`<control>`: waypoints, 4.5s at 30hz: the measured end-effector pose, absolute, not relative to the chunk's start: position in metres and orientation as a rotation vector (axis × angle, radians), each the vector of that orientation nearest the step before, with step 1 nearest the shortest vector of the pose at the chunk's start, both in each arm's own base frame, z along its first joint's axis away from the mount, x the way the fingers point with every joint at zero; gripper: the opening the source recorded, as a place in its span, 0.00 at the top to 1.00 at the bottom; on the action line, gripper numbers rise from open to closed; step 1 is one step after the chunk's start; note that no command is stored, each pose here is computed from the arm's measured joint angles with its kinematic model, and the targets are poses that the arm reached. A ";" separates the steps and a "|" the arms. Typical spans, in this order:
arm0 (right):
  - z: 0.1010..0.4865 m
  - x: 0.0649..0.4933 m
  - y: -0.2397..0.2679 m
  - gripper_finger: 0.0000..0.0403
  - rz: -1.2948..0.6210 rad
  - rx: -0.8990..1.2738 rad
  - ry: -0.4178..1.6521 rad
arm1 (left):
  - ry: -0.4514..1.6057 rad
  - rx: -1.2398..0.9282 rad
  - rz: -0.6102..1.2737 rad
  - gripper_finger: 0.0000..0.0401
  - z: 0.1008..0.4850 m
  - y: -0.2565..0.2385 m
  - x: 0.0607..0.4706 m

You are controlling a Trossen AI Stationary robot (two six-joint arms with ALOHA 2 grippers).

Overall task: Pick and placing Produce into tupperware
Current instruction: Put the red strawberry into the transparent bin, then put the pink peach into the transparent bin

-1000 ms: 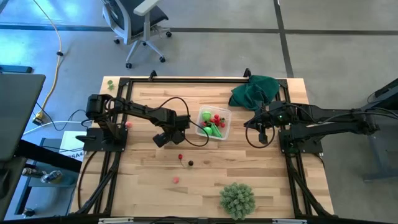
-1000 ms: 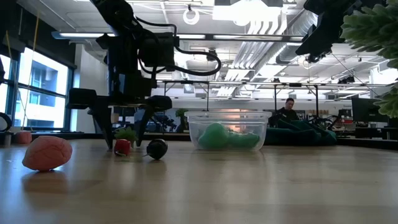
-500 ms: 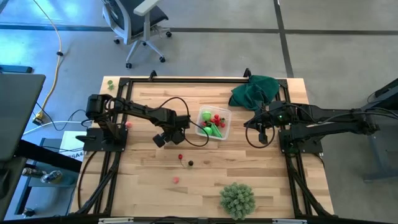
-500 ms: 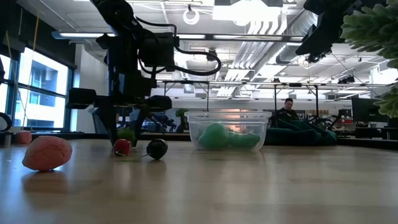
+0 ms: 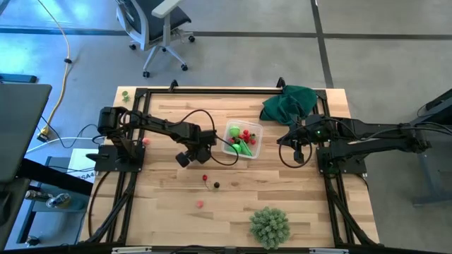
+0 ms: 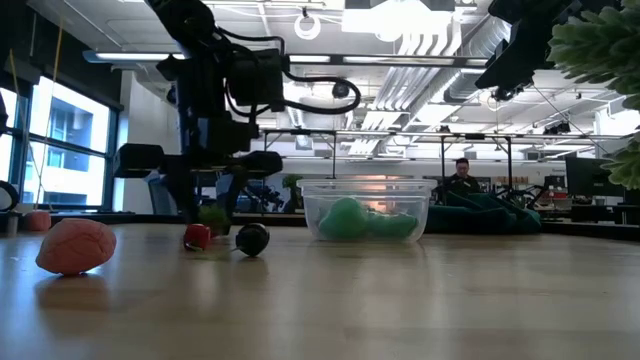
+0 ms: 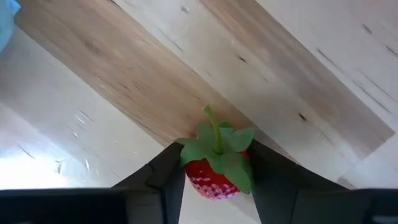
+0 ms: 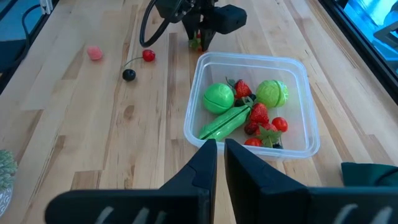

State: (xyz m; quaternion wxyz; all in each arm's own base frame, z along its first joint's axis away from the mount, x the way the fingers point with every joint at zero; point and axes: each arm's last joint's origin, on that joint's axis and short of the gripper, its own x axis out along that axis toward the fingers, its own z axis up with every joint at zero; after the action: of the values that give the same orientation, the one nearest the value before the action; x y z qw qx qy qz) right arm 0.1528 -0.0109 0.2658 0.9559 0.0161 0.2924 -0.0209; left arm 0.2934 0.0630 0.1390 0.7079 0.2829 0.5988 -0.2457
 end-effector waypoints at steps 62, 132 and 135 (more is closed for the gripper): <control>0.266 0.153 -0.011 0.94 -0.042 0.033 0.595 | 1.021 0.358 -0.374 0.64 0.177 0.168 0.410; 0.266 0.153 -0.011 0.94 -0.042 0.033 0.593 | 1.501 0.196 -0.517 0.63 0.272 0.066 0.331; 0.266 0.153 -0.011 0.94 -0.042 0.033 0.595 | 1.465 0.193 -0.448 0.64 0.268 0.052 0.307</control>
State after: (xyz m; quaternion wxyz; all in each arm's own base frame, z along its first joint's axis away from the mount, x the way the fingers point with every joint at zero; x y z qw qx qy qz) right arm 0.1527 -0.0109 0.2656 0.9558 0.0164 0.2929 -0.0208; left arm 0.3066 0.0515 0.2683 0.7163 0.0874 0.6620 -0.2024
